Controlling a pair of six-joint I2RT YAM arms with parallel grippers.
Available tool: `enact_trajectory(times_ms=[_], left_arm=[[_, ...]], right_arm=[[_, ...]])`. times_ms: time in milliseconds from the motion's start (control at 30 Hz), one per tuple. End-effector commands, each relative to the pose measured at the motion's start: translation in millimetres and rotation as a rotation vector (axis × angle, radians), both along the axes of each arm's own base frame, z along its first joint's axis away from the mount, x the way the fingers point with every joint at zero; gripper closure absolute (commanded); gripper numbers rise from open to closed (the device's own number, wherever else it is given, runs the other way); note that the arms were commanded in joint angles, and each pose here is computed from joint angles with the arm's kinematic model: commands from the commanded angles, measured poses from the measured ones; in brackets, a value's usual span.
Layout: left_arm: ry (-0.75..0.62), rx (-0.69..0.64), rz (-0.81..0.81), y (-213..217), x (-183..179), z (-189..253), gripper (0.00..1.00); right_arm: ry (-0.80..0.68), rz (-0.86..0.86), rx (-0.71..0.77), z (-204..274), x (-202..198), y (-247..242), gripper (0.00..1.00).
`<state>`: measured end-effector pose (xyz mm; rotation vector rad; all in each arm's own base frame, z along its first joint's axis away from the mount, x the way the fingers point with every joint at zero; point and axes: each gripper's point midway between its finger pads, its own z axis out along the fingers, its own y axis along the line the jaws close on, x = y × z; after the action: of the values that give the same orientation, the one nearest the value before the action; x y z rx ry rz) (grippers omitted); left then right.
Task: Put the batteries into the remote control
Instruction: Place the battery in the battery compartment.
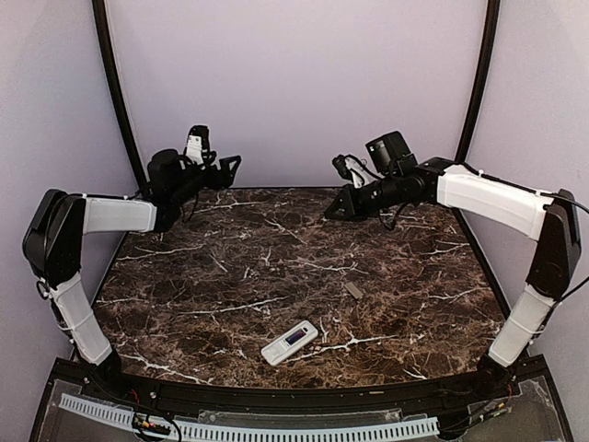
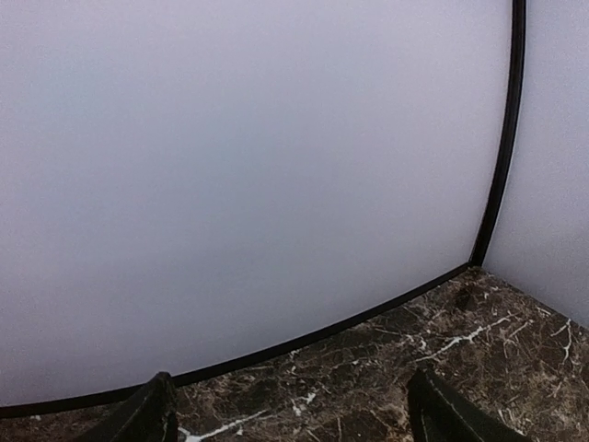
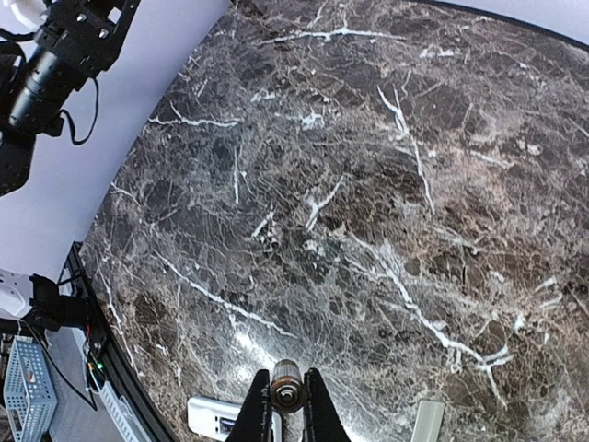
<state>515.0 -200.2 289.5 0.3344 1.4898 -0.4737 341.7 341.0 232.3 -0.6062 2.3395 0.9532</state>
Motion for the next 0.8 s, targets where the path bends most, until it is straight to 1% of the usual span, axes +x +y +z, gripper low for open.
enact_trajectory(times_ms=[0,33,67,100,133,167,200,233,267,300,333,367,400,433,500,633,700,733,767], left_arm=[[0.016,0.109,-0.056,-53.3,-58.3,-5.1,0.13],[0.048,0.124,-0.107,-65.3,-81.2,-9.9,0.13],[0.078,0.111,-0.128,-68.8,-92.2,-11.8,0.13],[0.136,0.117,-0.162,-72.4,-113.5,-16.9,0.13],[0.192,0.097,-0.174,-73.0,-123.6,-20.7,0.13],[0.253,0.113,-0.191,-73.4,-144.5,-25.5,0.13],[0.291,0.124,-0.196,-73.1,-154.8,-31.1,0.14],[0.339,0.168,-0.208,-74.0,-176.7,-40.3,0.14],[0.355,0.198,-0.217,-74.7,-187.8,-45.6,0.14],[0.399,0.247,-0.234,-75.7,-208.1,-58.3,0.14],[0.417,0.271,-0.243,-76.5,-217.7,-64.1,0.14],[0.460,0.324,-0.253,-76.3,-235.6,-79.0,0.14],[0.471,0.354,-0.262,-77.1,-243.7,-85.8,0.14],[0.498,0.408,-0.288,-79.6,-260.1,-100.6,0.14],[0.532,0.494,-0.340,-85.0,-281.1,-122.6,0.13],[0.629,0.628,-0.397,-88.9,-305.7,-164.8,0.10],[0.665,0.643,-0.412,-91.7,-312.4,-176.3,0.09],[0.675,0.637,-0.442,-96.0,-318.1,-180.7,0.06],[0.677,0.632,-0.460,-98.3,-321.0,-182.2,0.05]], right_arm=[[-0.058,0.002,-0.025,3.0,-19.9,-5.8,1.00],[-0.060,0.012,-0.016,4.6,-25.8,-5.9,1.00],[-0.062,0.024,0.001,6.0,-32.8,-5.9,1.00],[-0.064,0.037,0.023,7.6,-40.2,-5.3,1.00],[-0.071,0.050,0.056,10.1,-46.7,-4.3,1.00],[-0.069,0.055,0.073,9.3,-52.1,-5.5,1.00],[-0.064,0.062,0.079,6.7,-56.9,-6.6,1.00],[-0.053,0.071,0.082,2.6,-61.5,-7.0,1.00],[-0.043,0.078,0.086,-0.8,-65.2,-7.1,1.00],[-0.033,0.088,0.093,-4.8,-69.2,-6.1,1.00],[-0.025,0.098,0.107,-7.4,-73.1,-4.9,1.00],[-0.018,0.105,0.123,-9.7,-76.5,-3.7,1.00],[-0.010,0.107,0.144,-10.7,-79.5,-2.9,1.00],[0.003,0.110,0.158,-13.7,-82.7,-2.1,1.00],[0.036,0.120,0.173,-21.1,-91.3,1.4,1.00],[0.101,0.148,0.159,-46.1,-112.9,13.5,1.00],[0.135,0.152,0.165,-55.1,-118.2,18.2,1.00],[0.146,0.152,0.175,-58.1,-119.0,20.1,1.00],[0.146,0.148,0.192,-58.4,-117.5,22.1,1.00]])
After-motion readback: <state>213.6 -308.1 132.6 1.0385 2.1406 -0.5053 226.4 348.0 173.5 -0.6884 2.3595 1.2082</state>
